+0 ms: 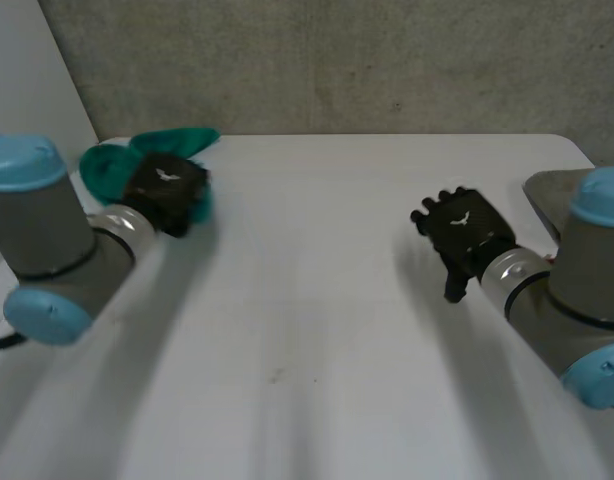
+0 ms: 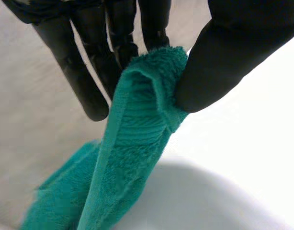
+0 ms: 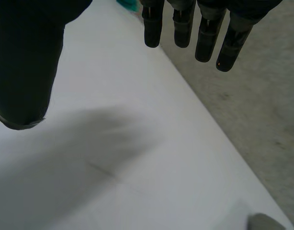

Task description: Fold the laundry.

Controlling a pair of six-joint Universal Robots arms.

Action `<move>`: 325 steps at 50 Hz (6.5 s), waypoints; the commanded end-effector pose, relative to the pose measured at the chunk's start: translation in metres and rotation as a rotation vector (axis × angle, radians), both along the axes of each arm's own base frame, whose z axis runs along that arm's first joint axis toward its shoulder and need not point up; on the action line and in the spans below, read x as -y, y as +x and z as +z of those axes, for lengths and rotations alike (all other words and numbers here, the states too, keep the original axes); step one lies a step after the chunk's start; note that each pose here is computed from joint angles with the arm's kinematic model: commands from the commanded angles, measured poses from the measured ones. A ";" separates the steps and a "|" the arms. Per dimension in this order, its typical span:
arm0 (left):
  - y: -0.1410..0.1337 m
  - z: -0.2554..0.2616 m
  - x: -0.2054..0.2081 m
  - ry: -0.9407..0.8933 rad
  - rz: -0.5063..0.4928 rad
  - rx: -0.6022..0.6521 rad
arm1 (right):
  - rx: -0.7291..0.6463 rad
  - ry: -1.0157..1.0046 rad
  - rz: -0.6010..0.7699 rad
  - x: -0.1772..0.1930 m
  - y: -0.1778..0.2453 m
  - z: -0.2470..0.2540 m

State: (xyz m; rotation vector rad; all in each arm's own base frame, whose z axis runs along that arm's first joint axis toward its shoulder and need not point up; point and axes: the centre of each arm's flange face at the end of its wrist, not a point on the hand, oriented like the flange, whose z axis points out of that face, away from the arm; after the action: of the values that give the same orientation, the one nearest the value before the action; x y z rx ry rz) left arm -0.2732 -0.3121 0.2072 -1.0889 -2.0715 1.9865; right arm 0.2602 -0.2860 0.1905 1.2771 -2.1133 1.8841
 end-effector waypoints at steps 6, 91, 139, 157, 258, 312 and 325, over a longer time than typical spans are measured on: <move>-0.096 0.010 -0.186 0.451 -0.556 -0.280 | 0.023 -0.076 -0.133 0.030 -0.032 0.027; 0.030 -0.019 -0.042 0.188 0.063 -0.110 | 0.042 -0.151 -0.237 0.152 0.000 -0.002; 0.058 -0.081 -0.008 0.220 0.120 0.170 | -0.061 0.176 -0.097 0.024 -0.049 -0.018; 0.058 -0.089 0.011 0.221 0.108 0.170 | -0.053 0.208 -0.096 0.009 -0.058 -0.037; 0.047 0.017 -0.024 0.044 0.119 0.002 | 0.120 0.330 -0.274 0.032 -0.094 -0.017; 0.000 0.165 -0.125 -0.157 -0.077 -0.397 | 0.696 0.477 -0.327 0.010 0.019 -0.069; 0.009 0.185 -0.143 -0.162 -0.087 -0.496 | 0.694 0.413 -0.362 0.038 0.040 -0.088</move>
State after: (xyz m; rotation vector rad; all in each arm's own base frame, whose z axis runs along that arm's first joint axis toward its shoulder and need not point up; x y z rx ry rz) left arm -0.2688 -0.1750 0.3846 -0.6414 -1.6338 2.1379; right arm 0.2903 -0.3143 0.1132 0.1896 -2.9342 1.9622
